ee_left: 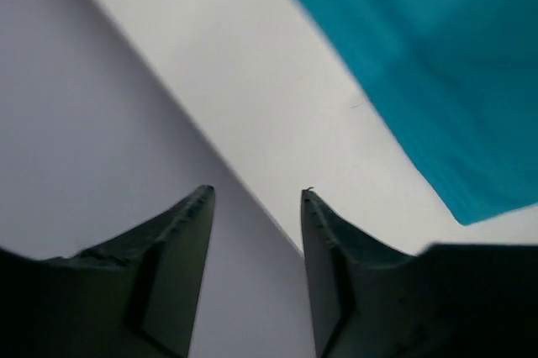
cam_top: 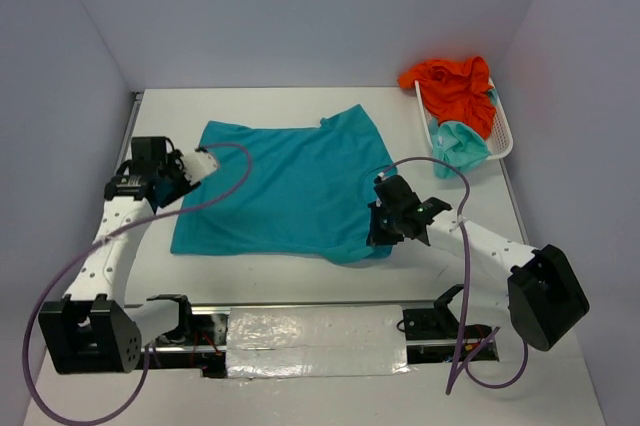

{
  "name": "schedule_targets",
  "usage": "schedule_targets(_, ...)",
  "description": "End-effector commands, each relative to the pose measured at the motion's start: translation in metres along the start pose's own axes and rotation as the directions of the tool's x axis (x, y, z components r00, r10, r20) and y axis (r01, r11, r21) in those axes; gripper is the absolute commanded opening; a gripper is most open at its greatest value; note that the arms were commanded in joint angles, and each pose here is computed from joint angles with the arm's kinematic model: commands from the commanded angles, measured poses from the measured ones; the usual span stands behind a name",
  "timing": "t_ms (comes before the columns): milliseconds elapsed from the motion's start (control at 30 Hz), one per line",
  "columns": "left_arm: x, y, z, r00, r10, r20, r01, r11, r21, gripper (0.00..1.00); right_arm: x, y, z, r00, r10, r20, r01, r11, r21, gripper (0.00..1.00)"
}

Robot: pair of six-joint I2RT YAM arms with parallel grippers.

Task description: Fold and stack the t-shirts

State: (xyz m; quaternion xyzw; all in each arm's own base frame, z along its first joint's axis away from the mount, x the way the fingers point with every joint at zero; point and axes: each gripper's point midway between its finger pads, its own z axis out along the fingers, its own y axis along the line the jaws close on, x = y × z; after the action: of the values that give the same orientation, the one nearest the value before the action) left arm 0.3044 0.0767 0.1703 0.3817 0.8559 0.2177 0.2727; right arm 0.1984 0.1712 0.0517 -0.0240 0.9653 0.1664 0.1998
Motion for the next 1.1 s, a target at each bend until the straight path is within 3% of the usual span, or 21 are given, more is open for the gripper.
schedule_targets(0,0.003,-0.090,0.017,0.903,0.370,0.219,-0.425,0.849,0.314,0.59,-0.020,0.017,-0.005,0.998,-0.026,0.065,0.030,0.997,-0.064,0.00)
schedule_targets(33,0.021,-0.111,0.022,0.829,0.498,0.253,-0.558,0.763,0.326,0.61,-0.019,0.017,-0.003,0.998,-0.028,0.061,0.032,0.997,-0.065,0.00)
schedule_targets(133,0.038,-0.120,0.030,0.688,0.673,0.270,-0.725,0.650,0.227,0.68,-0.019,0.017,-0.002,0.997,-0.032,0.064,0.036,0.997,-0.068,0.00)
schedule_targets(200,0.035,-0.130,0.032,0.665,0.677,0.314,-0.745,0.632,0.216,0.72,-0.018,0.015,-0.001,0.997,-0.025,0.071,0.029,0.997,-0.066,0.00)
schedule_targets(267,0.033,-0.133,0.036,0.681,0.655,0.327,-0.730,0.641,0.236,0.72,-0.017,0.015,0.000,0.997,-0.014,0.072,0.019,0.997,-0.068,0.00)
schedule_targets(400,0.043,-0.142,0.045,0.758,0.583,0.292,-0.652,0.664,0.366,0.71,-0.013,0.014,0.003,0.998,0.001,0.067,0.004,0.997,-0.076,0.00)
schedule_targets(467,0.050,-0.152,0.048,0.768,0.574,0.284,-0.639,0.662,0.391,0.69,-0.012,0.014,0.005,0.998,0.004,0.060,0.000,0.997,-0.073,0.00)
schedule_targets(633,0.064,-0.168,0.043,0.754,0.589,0.289,-0.652,0.625,0.429,0.55,-0.013,0.010,0.007,0.998,-0.005,0.056,0.008,0.999,-0.048,0.00)
schedule_targets(900,0.062,-0.173,0.010,0.690,0.623,0.369,-0.723,0.568,0.394,0.59,-0.015,0.009,0.010,0.999,-0.020,0.036,0.022,0.999,-0.032,0.00)
schedule_targets(1067,0.077,-0.182,0.025,0.716,0.626,0.309,-0.694,0.593,0.409,0.58,-0.021,0.010,0.008,0.999,-0.021,0.043,0.023,0.999,-0.031,0.00)
